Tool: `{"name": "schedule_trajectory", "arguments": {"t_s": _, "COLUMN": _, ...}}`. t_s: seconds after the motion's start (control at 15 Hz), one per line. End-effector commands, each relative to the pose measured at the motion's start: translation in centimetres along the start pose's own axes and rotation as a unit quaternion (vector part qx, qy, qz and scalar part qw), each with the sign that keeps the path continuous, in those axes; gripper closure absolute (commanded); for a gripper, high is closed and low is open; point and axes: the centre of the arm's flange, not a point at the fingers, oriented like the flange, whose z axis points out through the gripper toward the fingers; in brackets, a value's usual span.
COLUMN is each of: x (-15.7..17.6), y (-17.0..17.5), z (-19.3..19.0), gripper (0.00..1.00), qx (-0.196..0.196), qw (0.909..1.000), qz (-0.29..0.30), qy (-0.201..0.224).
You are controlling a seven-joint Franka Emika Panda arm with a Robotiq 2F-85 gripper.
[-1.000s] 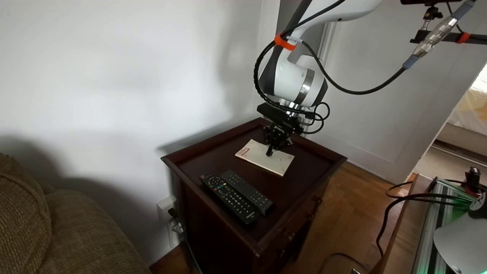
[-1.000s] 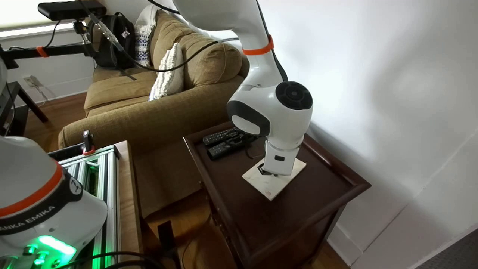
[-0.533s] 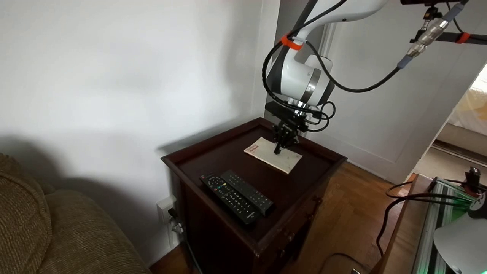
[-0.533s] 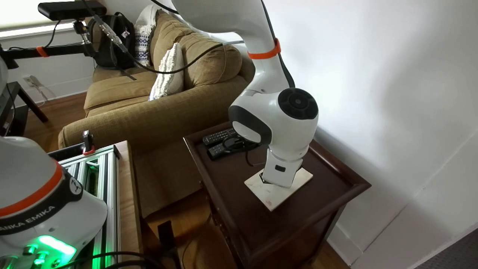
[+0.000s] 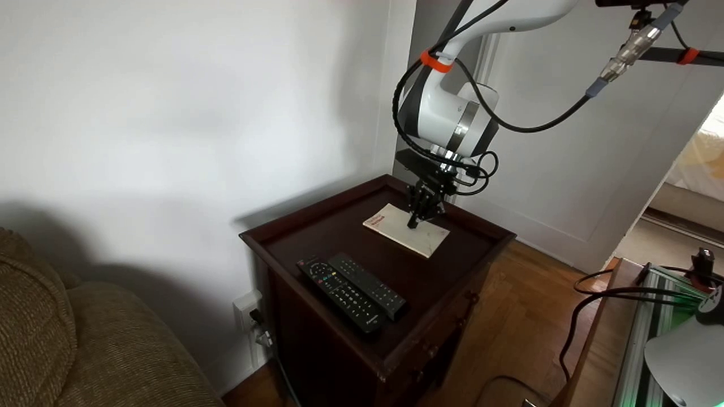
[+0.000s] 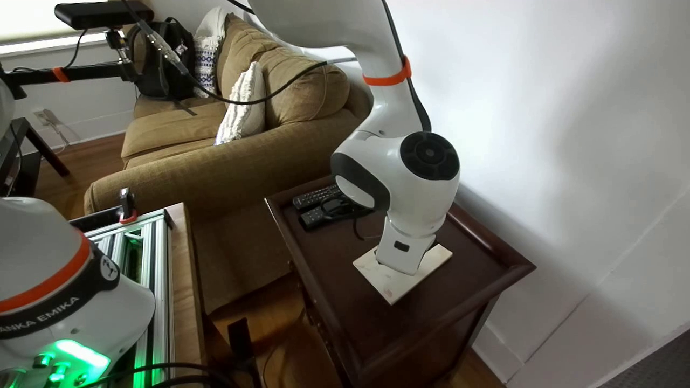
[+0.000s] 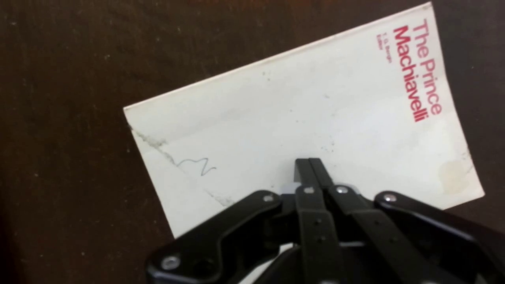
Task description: Turn the white book to the right
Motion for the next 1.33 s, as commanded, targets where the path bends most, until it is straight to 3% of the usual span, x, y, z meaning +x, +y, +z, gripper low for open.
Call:
{"name": "schedule_trajectory", "arguments": {"t_s": 0.0, "x": 1.4, "y": 1.3, "z": 3.4, "gripper": 1.00, "qx": -0.022, "qw": 0.9997, "qz": 0.012, "qy": 0.003}}
{"name": "schedule_trajectory", "arguments": {"t_s": 0.47, "x": 0.0, "y": 0.5, "z": 0.7, "gripper": 1.00, "qx": -0.016, "qw": 0.9981, "qz": -0.057, "qy": 0.012}}
{"name": "schedule_trajectory", "arguments": {"t_s": 0.8, "x": -1.1, "y": 0.0, "z": -0.8, "gripper": 1.00, "qx": -0.019, "qw": 0.9915, "qz": -0.125, "qy": 0.031}}
{"name": "schedule_trajectory", "arguments": {"t_s": 1.07, "x": -2.2, "y": -0.8, "z": -2.6, "gripper": 1.00, "qx": -0.027, "qw": 0.9764, "qz": -0.207, "qy": 0.056}}
{"name": "schedule_trajectory", "arguments": {"t_s": 1.27, "x": -3.6, "y": -1.6, "z": -4.4, "gripper": 1.00, "qx": -0.043, "qw": 0.9554, "qz": -0.284, "qy": 0.069}}
